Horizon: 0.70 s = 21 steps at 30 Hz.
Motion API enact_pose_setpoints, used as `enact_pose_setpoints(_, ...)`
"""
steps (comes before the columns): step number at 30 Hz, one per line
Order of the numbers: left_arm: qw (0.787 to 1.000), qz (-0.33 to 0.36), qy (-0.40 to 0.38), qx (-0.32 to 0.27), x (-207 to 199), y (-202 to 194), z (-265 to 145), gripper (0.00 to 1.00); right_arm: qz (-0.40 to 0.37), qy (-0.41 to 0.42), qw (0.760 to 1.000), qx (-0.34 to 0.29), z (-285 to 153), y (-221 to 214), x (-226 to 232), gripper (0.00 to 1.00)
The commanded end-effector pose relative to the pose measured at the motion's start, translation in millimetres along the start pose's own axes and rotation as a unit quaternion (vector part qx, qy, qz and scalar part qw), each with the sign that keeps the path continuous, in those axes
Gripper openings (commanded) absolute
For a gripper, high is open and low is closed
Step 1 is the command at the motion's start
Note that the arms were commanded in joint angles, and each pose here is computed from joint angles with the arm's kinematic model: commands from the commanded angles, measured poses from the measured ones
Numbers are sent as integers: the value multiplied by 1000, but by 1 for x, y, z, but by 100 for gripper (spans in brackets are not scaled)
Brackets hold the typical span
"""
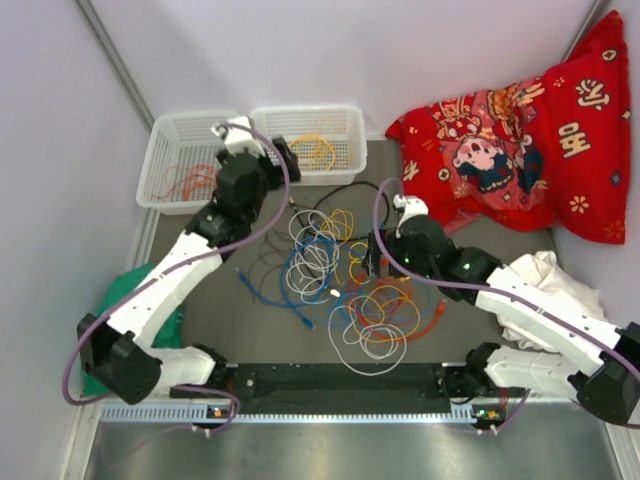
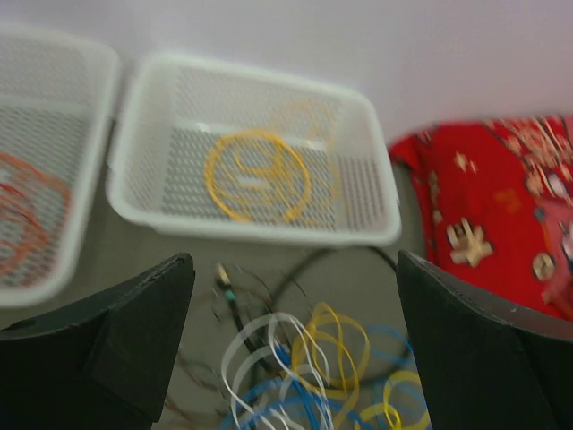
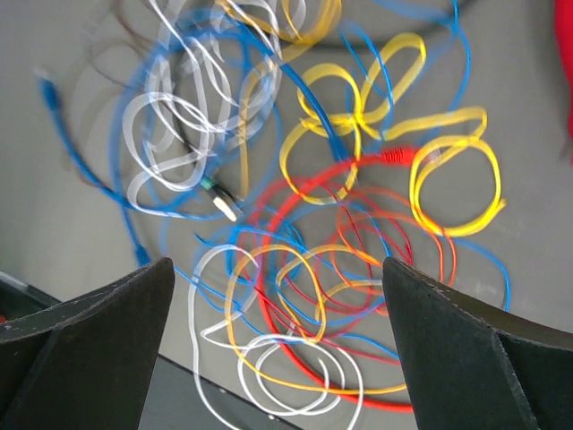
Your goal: Untangle the cables
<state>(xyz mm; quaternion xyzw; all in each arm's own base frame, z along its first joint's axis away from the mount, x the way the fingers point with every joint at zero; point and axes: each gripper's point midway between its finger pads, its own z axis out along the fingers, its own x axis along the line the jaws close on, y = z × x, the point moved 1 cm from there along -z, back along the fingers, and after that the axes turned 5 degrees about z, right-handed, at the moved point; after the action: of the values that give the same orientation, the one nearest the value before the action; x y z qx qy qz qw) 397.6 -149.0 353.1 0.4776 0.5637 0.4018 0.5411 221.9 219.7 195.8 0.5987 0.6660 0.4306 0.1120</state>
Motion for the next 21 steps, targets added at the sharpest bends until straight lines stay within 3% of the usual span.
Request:
enact_pose_setpoints(1,982,-34,-84,168,-41,-115,-44,99,32,-24,999,13,17,-24,-16,98)
enact_pose_setpoints(7,966,-51,-117,225,-48,-166,-99,99,60,-65,995,41,38,-66,-44,98)
enact_pose_setpoints(18,968,-35,-89,232,-14,-176,-132,99,12,-187,981,46,74,-79,-86,98)
enact_pose_setpoints(21,970,-31,-78,230,-7,-174,-136,99,-6,-198,979,36,86,-68,-85,93)
